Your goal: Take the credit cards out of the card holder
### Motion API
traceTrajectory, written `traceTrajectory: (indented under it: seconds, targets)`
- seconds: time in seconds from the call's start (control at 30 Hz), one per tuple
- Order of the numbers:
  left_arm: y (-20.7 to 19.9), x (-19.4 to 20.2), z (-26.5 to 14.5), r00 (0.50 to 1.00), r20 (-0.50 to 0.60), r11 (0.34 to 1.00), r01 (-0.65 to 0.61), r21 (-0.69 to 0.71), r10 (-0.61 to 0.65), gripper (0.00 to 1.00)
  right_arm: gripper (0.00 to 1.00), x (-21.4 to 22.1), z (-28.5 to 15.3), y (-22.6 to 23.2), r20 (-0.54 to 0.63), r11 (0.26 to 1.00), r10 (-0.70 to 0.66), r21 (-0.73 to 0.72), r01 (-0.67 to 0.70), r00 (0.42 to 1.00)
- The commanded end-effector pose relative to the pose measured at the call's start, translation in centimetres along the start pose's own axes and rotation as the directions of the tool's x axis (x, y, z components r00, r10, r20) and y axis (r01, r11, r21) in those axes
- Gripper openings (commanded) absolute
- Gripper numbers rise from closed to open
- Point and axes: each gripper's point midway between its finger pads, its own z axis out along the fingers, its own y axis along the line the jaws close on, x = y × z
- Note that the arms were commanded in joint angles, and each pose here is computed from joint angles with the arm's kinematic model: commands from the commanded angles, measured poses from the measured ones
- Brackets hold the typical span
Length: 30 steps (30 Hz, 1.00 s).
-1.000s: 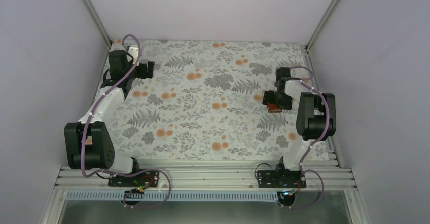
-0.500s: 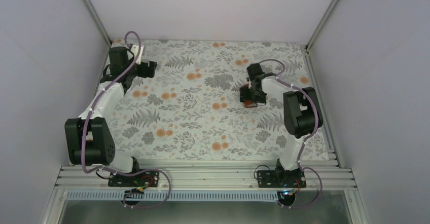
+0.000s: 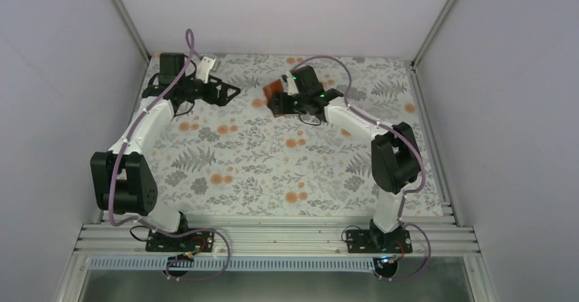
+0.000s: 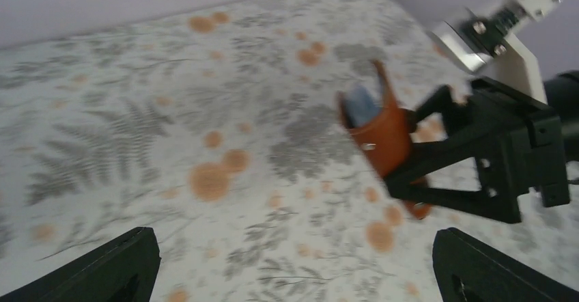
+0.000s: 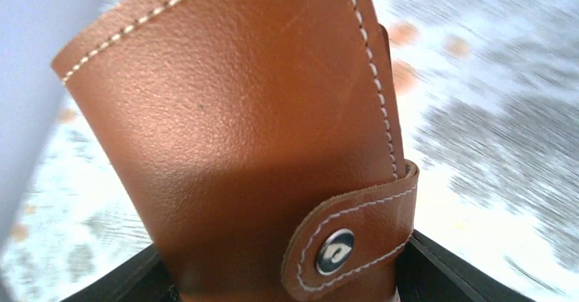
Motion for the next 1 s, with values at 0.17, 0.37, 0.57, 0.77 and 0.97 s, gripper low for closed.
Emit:
traceTrajectory:
  seconds: [0.17,0.37,0.57,0.77,0.97]
  targets:
    - [-7.4,-2.9,-2.3,0.996,0.085,0.965,-0.047,0.256,0.026,1.0,0.67,-5.3,-4.5,14.8,0.249,0.945,-0.114,-0.271,0.182,0.962]
    - [-7.4,-3.0,-2.1,0.995,0.095,0.964,-0.04,0.261,0.015,1.0,0.67,-4.3,-5.0,17.4,0.268,0.923,-0.188,-0.28,0.263,0.945]
    - [-7.9,-2.5,-2.1,0.996,0.084,0.954,-0.034,0.298,0.01,0.81,0.67,-4.1,-5.8,18.9,0.3,0.904,-0.229,-0.287,0.317,0.926]
    - [-8.6,-1.5,-1.8,0.999,0.046,0.93,0.003,0.369,-0.021,0.44,0.66,-5.1,-7.3,19.0,0.351,0.902,-0.264,-0.24,0.359,0.898]
    - [-9.2,-1.7,-2.4,1.0,0.025,0.919,0.003,0.393,-0.014,0.04,0.72,-5.3,-8.6,17.7,0.388,0.913,-0.292,-0.159,0.376,0.874]
